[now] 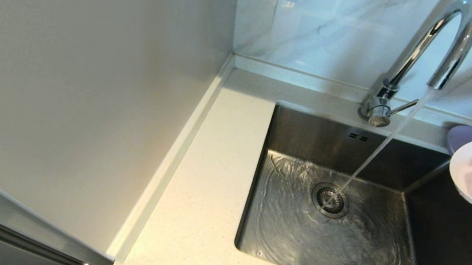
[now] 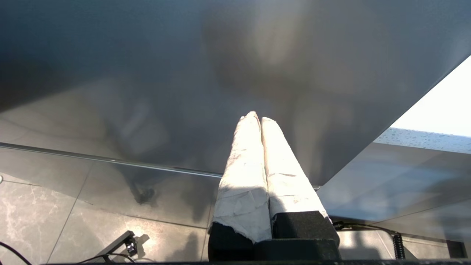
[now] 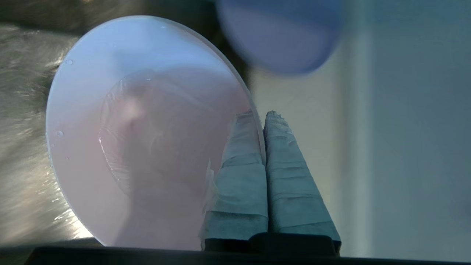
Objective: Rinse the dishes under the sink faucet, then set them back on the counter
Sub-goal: Place the bowl on the table
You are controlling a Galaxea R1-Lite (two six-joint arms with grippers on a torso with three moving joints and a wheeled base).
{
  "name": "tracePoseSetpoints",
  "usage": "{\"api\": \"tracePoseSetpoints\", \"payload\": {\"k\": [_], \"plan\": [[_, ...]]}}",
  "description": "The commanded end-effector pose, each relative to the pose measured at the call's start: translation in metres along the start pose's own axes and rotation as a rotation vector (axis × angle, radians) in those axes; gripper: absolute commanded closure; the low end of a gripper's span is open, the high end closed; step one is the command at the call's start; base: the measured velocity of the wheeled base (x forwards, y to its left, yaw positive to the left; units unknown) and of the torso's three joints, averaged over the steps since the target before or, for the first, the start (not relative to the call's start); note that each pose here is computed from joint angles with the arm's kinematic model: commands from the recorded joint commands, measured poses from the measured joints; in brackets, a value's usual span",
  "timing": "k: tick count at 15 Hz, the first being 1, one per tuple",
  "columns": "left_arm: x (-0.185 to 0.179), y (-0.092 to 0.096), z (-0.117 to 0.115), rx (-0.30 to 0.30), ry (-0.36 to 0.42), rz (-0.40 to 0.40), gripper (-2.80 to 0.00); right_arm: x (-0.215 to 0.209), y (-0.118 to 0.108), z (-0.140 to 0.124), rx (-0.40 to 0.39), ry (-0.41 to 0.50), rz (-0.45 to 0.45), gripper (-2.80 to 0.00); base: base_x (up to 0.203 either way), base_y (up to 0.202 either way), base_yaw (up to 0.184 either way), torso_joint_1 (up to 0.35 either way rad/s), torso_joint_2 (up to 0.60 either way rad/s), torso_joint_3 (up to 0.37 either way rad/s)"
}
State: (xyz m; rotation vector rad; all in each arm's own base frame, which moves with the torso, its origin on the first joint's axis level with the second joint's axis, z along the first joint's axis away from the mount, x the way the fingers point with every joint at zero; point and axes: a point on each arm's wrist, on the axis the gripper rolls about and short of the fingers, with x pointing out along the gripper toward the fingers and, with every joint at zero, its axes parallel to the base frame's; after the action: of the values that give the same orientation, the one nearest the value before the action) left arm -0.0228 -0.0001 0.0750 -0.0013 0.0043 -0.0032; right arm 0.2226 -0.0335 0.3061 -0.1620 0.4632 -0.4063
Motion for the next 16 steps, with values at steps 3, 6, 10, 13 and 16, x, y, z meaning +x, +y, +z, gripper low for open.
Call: {"api": "tracePoseSetpoints", "payload": {"k": [3, 6, 10, 13, 16], "plan": [[0.0, 0.0, 0.0, 0.0, 0.0, 0.0, 0.0, -0.015, -0.013, 0.033, -0.544, -0.497, -0.411, 0.0, 0.0, 0.0, 0.0, 0.0, 0.0, 0.0], [0.0, 0.0, 0.0, 0.0, 0.0, 0.0, 0.0, -0.011, -0.01, 0.03, -0.765, -0.641, -0.536, 0.0, 0.0, 0.0, 0.0, 0.0, 0.0, 0.0], [0.0, 0.0, 0.0, 0.0, 0.0, 0.0, 0.0, -0.027, -0.016, 0.037, -0.858, -0.847, -0.833, 0.0, 0.0, 0.0, 0.0, 0.0, 0.0, 0.0], [0.0, 0.0, 0.0, 0.0, 0.0, -0.001, 0.0, -0.045, -0.02, 0.038, -0.852, -0.976, -1.0, 0.0, 0.0, 0.0, 0.0, 0.0, 0.0, 0.0], [0.0, 0.0, 0.0, 0.0, 0.0, 0.0, 0.0, -0.052, -0.021, 0.036, -0.846, -1.028, -0.993, 0.0, 0.0, 0.0, 0.0, 0.0, 0.0, 0.0]]}}
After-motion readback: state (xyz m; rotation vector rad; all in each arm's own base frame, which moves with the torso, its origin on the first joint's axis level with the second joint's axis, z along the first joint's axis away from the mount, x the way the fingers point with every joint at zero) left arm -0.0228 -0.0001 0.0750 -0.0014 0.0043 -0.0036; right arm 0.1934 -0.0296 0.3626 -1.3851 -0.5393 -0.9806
